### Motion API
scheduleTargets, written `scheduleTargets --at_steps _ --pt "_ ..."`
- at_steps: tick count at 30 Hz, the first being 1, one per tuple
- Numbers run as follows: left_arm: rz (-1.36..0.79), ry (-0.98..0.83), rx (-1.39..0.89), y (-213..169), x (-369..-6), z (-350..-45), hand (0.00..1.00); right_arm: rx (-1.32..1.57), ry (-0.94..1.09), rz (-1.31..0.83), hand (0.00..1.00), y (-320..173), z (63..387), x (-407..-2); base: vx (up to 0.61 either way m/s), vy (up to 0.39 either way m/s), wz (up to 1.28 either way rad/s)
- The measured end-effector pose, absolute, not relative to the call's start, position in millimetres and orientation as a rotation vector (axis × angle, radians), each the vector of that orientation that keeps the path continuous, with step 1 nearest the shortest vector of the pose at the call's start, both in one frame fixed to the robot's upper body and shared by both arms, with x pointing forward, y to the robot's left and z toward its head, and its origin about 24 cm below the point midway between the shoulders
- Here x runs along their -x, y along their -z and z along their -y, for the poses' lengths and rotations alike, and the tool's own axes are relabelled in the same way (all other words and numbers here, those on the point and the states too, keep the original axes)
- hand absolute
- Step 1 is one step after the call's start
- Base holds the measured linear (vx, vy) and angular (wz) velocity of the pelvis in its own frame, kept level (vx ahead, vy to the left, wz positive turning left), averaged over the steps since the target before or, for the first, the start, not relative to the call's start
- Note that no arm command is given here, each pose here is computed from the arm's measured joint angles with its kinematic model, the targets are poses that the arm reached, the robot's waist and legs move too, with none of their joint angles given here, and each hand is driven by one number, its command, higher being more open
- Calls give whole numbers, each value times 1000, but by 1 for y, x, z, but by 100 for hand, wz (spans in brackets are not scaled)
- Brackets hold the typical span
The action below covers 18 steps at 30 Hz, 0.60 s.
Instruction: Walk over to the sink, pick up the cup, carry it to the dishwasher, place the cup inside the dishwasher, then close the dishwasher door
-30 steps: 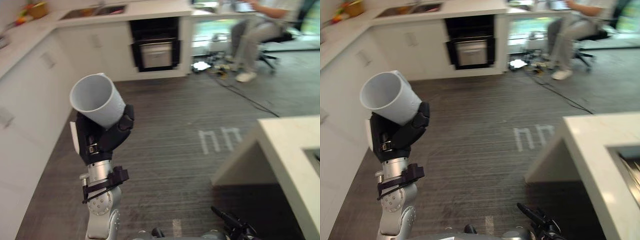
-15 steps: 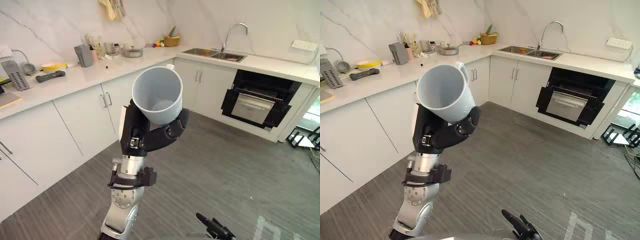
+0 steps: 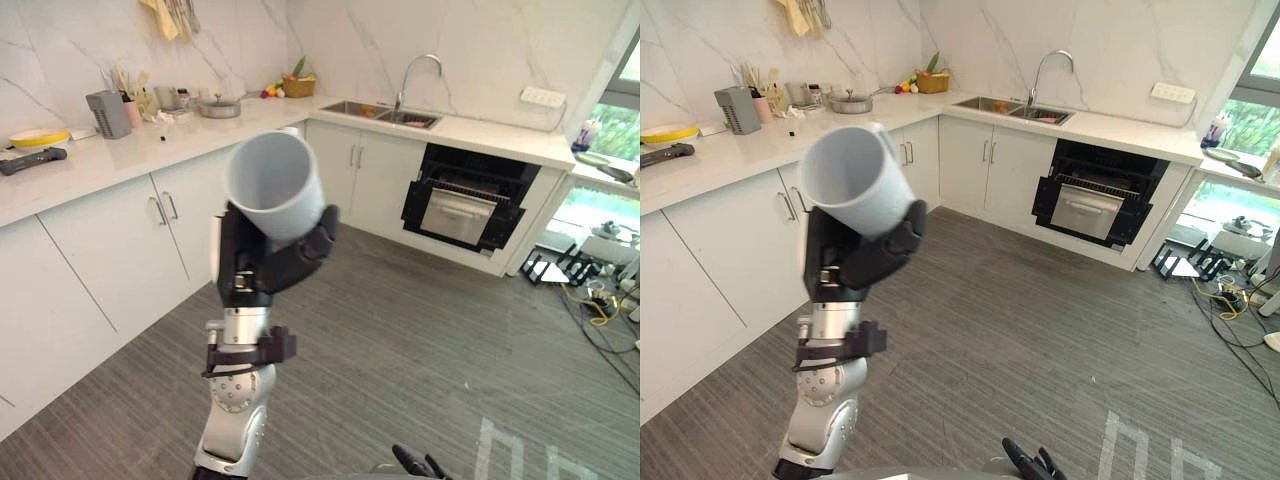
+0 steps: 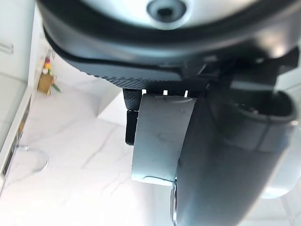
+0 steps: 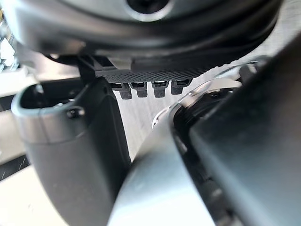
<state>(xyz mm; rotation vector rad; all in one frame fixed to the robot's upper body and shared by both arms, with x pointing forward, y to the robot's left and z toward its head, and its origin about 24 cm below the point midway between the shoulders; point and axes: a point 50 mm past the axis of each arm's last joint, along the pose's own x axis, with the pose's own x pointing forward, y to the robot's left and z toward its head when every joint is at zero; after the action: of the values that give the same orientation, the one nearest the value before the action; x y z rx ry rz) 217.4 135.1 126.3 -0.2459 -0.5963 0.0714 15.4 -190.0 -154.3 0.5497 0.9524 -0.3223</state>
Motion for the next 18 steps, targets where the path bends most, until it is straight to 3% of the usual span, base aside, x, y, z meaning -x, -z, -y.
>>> scheduleTargets --at_steps 7,10,18 --pt "587 -296 271 -120 -212 -172 0 -462 196 -917 100 154 208 -32 21 -132 20" --pt "473 -366 258 -94 -198 -181 0 -377 107 -942 100 152 222 -42 236 -52 -17" --pt "420 -400 218 -81 -196 -191 0 -377 34 -951 100 152 228 -48 356 100 -18"
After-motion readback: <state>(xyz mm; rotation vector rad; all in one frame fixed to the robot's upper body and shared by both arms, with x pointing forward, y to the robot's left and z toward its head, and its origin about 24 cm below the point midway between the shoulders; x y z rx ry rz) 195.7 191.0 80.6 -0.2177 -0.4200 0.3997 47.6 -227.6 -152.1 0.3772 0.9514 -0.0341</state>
